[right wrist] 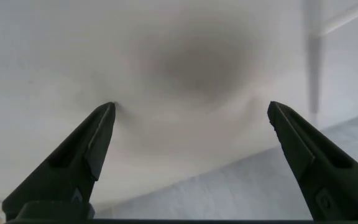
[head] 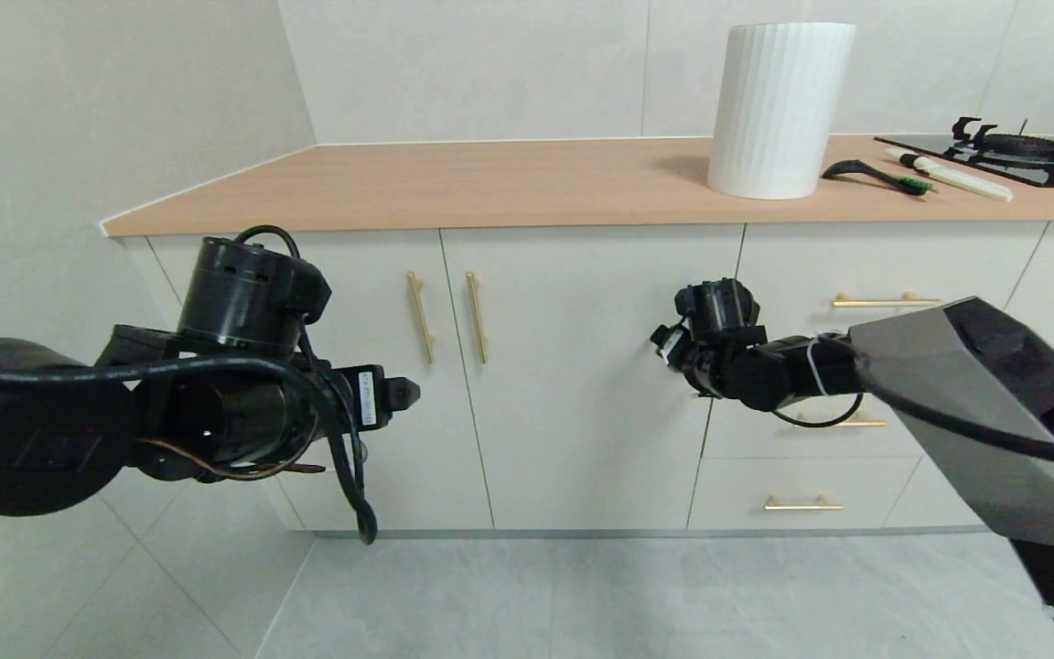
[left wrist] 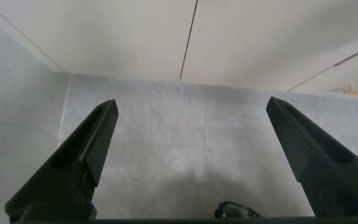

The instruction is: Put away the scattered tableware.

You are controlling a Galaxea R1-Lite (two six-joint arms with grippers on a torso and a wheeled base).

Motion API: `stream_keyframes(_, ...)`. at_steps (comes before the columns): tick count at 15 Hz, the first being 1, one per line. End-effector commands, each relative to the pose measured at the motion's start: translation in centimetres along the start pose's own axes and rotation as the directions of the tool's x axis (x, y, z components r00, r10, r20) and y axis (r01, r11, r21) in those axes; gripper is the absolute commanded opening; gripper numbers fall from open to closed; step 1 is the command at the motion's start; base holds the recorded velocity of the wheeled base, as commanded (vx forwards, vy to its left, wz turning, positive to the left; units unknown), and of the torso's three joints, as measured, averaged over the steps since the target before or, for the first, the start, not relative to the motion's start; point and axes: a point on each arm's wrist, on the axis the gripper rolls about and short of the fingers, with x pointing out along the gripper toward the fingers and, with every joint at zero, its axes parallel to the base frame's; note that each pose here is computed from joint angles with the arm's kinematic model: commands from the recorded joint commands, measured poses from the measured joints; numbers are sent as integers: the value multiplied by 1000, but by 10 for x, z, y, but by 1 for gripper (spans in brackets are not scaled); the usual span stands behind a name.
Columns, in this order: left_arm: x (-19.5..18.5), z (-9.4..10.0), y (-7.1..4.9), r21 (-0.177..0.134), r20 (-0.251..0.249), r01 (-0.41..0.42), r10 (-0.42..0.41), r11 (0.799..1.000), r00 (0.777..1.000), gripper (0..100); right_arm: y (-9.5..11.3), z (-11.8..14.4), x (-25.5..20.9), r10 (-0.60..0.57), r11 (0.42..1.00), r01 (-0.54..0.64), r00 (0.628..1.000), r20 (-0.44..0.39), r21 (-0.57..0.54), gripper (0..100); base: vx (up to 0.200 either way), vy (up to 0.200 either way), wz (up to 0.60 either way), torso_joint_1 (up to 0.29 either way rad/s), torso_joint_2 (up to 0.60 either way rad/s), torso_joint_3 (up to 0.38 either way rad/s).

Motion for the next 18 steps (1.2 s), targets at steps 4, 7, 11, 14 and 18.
stream_keyframes(4,-87,-17,36,113,131,35,-49,993,990,100,-18,74,-214,128,972,-108,988,86,-208,100,0,0,0,0,0,0)
stream_keyframes(7,-145,-56,72,134,237,47,-78,990,968,100,-83,77,-309,175,931,-110,971,162,-348,100,0,0,0,0,0,0)
stream_keyframes(11,-204,-123,119,288,394,-19,-100,957,913,100,-165,82,-428,249,890,-16,855,456,-455,100,0,0,0,0,0,0)
stream_keyframes(14,-230,-157,138,213,489,-96,-22,972,872,100,-212,54,-486,243,846,115,785,570,-520,100,0,0,0,0,0,0)
stream_keyframes(18,-239,-184,144,141,541,-174,71,975,838,100,-248,7,-518,142,865,245,718,681,-439,100,0,0,0,0,0,0)
